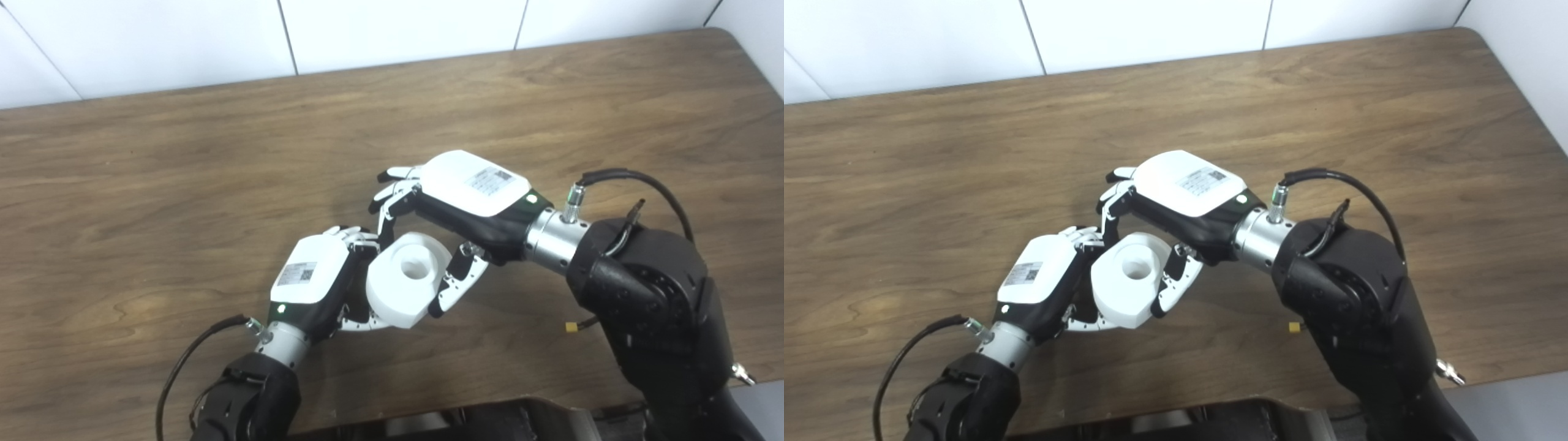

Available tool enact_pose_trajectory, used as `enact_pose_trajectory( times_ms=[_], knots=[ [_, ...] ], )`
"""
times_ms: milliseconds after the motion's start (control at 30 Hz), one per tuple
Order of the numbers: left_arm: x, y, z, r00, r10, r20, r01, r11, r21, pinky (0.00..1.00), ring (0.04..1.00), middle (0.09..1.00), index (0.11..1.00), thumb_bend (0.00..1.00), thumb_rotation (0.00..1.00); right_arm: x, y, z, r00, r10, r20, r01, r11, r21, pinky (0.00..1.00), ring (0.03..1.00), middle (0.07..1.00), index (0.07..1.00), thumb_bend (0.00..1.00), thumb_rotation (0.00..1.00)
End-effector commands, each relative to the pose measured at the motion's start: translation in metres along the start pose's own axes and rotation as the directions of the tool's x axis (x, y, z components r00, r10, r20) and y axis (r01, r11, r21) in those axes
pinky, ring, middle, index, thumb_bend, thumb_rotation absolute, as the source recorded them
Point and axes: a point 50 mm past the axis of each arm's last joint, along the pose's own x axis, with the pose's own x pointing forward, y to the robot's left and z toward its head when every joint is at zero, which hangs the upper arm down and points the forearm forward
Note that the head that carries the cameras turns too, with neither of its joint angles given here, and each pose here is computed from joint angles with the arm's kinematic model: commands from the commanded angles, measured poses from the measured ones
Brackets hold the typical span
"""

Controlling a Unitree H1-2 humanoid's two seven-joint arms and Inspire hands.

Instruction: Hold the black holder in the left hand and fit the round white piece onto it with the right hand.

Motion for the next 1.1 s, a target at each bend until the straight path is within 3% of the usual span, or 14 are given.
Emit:
enact_pose_trajectory(
  times_ms=[0, 800, 1067],
  knots=[
    [-0.001, 0.004, 0.006, 1.0, 0.01, 0.02, -0.01, 1.0, 0.0, 0.91, 0.852, 0.776, 0.487, 0.52, 0.05, 0.0, -0.008, 0.004, 0.998, -0.051, 0.021, 0.052, 0.998, -0.037, 0.88, 0.927, 0.805, 0.484, 0.52, 0.15],
    [0.0, 0.003, 0.003, 1.0, 0.004, 0.02, -0.004, 1.0, 0.0, 0.92, 0.856, 0.777, 0.486, 0.52, 0.05, 0.004, -0.034, -0.001, 0.991, -0.13, 0.022, 0.132, 0.986, -0.1, 0.89, 0.932, 0.795, 0.483, 0.52, 0.15],
    [0.0, 0.004, 0.004, 1.0, 0.006, 0.021, -0.007, 1.0, 0.003, 0.91, 0.852, 0.775, 0.486, 0.52, 0.05, 0.005, -0.033, -0.004, 0.992, -0.128, 0.022, 0.129, 0.985, -0.115, 0.87, 0.923, 0.791, 0.483, 0.52, 0.14]
  ],
)
